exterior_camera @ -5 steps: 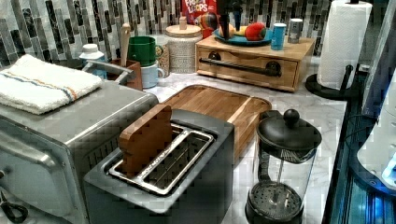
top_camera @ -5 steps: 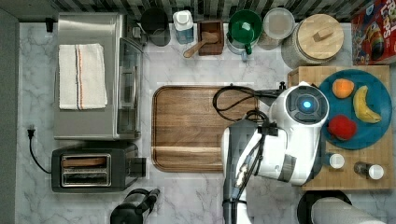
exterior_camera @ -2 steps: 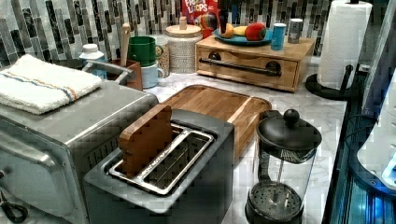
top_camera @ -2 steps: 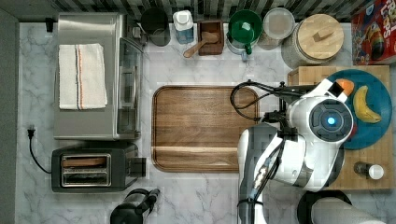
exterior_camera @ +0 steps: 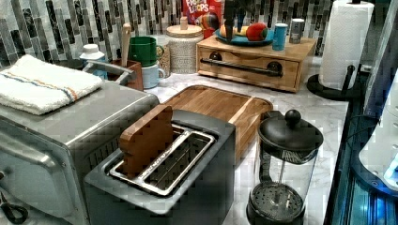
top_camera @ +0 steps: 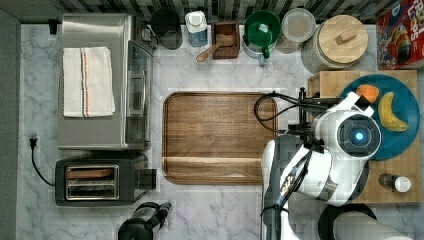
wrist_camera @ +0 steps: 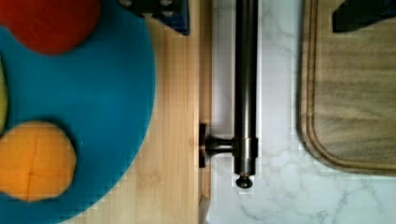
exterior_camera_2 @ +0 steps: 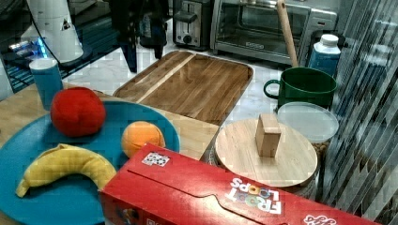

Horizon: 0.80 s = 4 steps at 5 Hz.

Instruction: Open the drawer.

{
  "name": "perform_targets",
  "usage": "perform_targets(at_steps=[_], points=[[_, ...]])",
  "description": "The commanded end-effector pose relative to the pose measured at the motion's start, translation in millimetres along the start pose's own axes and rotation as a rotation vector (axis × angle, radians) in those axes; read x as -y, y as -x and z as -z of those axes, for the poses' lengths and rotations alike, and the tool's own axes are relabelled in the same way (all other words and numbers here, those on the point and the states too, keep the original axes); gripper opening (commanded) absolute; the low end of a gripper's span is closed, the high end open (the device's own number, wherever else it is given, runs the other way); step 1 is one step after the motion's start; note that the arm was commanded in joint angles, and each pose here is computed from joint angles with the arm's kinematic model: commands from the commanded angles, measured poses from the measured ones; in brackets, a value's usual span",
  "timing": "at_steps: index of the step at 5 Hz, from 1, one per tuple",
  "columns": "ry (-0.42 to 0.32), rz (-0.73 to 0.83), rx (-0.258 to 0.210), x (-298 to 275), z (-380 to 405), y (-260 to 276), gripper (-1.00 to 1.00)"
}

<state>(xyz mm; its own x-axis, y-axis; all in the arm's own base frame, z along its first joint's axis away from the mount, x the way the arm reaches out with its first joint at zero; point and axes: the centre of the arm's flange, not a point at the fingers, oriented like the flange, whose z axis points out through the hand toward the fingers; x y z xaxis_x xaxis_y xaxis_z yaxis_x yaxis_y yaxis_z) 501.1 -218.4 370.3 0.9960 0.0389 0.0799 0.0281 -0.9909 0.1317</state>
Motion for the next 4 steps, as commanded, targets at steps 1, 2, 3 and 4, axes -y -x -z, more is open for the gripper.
perform_targets(at_steps=[1,2,3,4], points=[[-0.084,-0.049,0.061,37,-60,32,1.0],[-0.078,-0.071,0.063,45,-70,35,1.0],[-0.049,-0.037,0.042,37,-93,39,1.0],[-0.037,-0.013,0.013,28,-105,39,1.0]])
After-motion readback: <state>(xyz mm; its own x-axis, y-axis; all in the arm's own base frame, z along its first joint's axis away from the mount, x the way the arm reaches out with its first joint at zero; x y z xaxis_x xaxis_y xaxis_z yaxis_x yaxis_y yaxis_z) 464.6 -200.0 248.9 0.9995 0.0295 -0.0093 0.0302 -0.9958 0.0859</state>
